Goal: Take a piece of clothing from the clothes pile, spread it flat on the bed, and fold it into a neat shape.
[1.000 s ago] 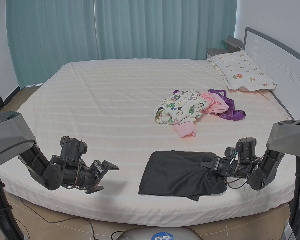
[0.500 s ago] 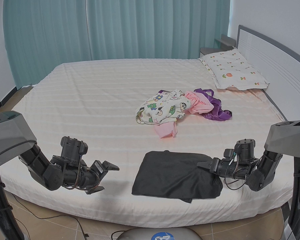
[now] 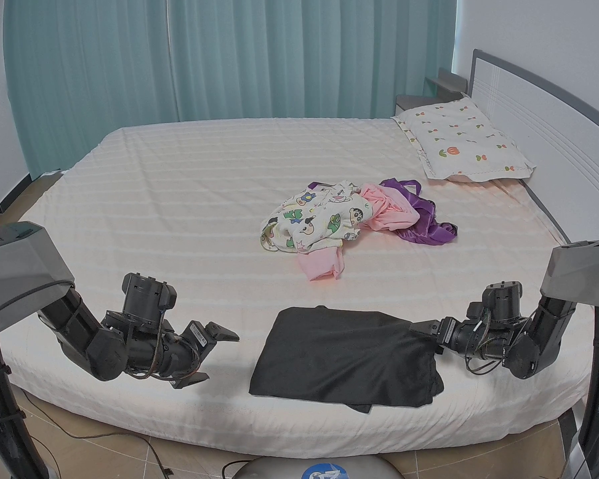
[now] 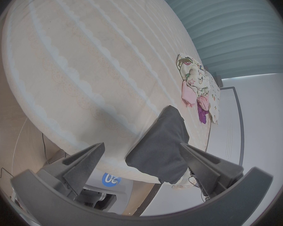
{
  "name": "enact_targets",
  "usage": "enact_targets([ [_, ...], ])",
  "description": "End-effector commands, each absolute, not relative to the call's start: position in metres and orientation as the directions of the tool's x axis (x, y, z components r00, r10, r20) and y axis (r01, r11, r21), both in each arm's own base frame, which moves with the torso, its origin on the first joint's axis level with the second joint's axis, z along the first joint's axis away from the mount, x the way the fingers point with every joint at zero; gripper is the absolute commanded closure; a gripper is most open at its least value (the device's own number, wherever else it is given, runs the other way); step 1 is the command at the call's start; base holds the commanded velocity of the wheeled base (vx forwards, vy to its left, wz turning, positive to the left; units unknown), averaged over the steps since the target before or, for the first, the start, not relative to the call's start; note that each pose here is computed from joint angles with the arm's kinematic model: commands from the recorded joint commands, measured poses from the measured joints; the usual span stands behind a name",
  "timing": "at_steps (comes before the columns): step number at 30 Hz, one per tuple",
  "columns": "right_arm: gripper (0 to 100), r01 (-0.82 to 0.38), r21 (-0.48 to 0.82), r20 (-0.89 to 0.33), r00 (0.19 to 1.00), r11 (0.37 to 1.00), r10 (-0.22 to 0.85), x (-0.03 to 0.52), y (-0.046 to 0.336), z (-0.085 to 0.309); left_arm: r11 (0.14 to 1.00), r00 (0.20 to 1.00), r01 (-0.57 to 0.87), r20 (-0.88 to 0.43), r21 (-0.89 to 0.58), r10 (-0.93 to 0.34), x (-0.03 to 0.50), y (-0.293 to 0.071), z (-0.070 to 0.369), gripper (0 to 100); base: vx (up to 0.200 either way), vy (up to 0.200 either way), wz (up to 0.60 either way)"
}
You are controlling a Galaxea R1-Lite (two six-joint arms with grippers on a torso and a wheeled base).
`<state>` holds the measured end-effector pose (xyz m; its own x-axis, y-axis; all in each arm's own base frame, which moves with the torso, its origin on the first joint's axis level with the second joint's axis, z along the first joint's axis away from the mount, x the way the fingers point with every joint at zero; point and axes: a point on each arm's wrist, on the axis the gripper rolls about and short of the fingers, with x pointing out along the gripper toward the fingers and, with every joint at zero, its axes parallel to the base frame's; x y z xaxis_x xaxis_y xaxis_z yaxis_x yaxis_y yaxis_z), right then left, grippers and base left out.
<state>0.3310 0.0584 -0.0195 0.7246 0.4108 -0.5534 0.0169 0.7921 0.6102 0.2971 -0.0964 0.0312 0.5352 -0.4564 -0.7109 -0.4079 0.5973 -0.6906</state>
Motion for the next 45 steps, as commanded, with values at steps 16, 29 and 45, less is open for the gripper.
enact_targets([
  [16,100,0.118,0.676,-0.572,0.705,0.727,0.418,0.356,0.069,-0.025,0.604,0.541,-0.415,-0.718,-0.681,-0.438,0.298,-0.096,0.030,0,0.000,0.000,0.00],
  [29,100,0.169,0.659,-0.566,0.754,0.733,0.335,0.362,0.056,-0.020,0.606,0.550,-0.407,-0.713,-0.683,-0.435,0.298,-0.099,0.028,0,0.000,0.000,0.00],
  [45,0,0.137,0.620,-0.557,0.771,0.773,0.310,0.331,0.051,0.007,0.603,0.551,-0.410,-0.712,-0.685,-0.434,0.299,-0.099,0.028,0,0.000,0.000,0.00],
])
